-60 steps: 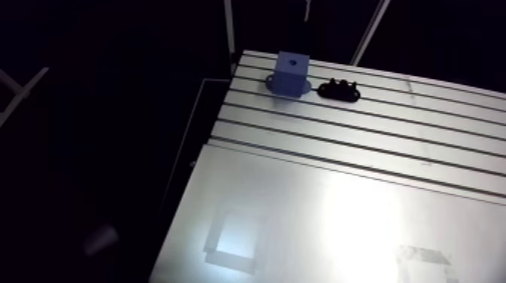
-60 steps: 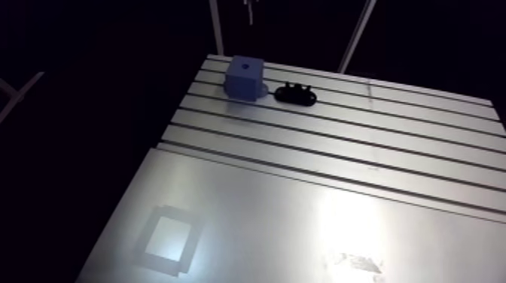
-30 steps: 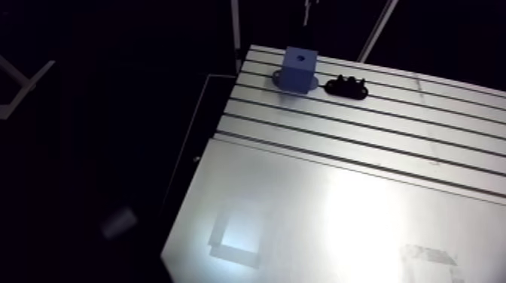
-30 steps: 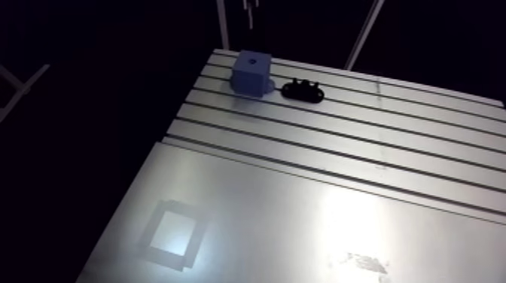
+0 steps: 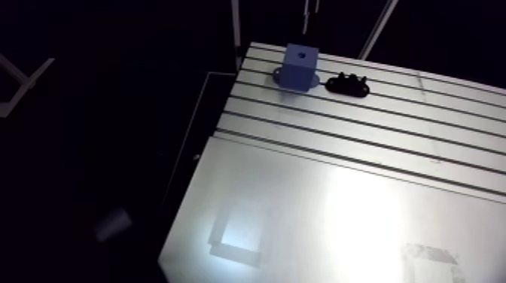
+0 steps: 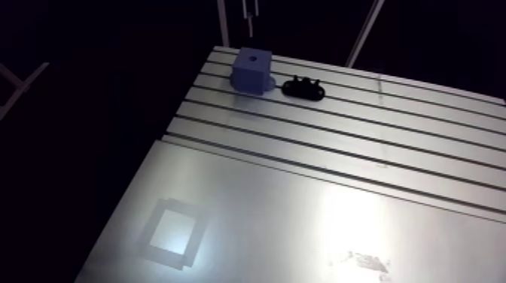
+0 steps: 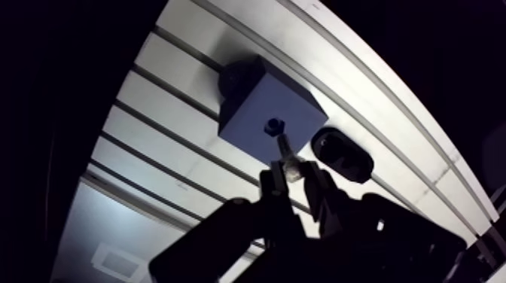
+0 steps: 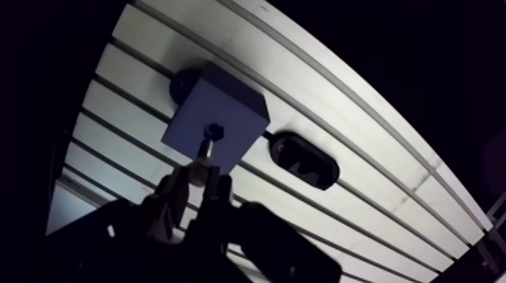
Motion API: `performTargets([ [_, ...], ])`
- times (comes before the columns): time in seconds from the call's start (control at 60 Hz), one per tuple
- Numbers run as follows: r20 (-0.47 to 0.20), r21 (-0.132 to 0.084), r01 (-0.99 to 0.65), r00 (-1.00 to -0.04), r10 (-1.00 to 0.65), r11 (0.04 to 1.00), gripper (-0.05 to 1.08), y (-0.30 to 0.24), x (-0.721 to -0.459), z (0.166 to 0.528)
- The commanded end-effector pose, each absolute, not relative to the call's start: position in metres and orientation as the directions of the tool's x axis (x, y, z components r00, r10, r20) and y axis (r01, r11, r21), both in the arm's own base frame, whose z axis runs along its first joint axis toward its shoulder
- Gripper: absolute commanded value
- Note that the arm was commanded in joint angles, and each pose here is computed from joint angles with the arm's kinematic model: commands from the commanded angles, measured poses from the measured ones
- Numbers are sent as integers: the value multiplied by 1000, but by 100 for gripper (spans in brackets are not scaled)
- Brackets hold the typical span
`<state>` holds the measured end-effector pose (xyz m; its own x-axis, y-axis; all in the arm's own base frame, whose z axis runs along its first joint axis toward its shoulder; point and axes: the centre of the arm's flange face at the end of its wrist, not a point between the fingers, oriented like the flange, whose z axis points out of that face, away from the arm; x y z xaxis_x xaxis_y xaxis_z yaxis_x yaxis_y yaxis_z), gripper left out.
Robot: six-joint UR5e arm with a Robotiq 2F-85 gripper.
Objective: Pick up the M10 bolt and insert it into the hex recess until seated.
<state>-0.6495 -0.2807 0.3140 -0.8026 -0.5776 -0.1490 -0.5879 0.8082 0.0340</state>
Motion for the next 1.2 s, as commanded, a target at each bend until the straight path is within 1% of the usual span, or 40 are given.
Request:
performTargets([
  [0.017, -161, 28, -584, -803, -573, 811, 86, -278, -648, 307],
  [0.15, -160, 28, -587, -801, -576, 809, 86, -277, -649, 307],
  [0.383, -139, 39, -593, -800, -584, 804, 86, -277, -650, 304],
  [0.55, -145, 35, -595, -798, -585, 803, 86, -277, -648, 297],
  [0.917, -149, 35, -595, -797, -585, 803, 86, -275, -644, 288],
  [1.2, -140, 40, -594, -800, -584, 804, 86, -275, -644, 284],
])
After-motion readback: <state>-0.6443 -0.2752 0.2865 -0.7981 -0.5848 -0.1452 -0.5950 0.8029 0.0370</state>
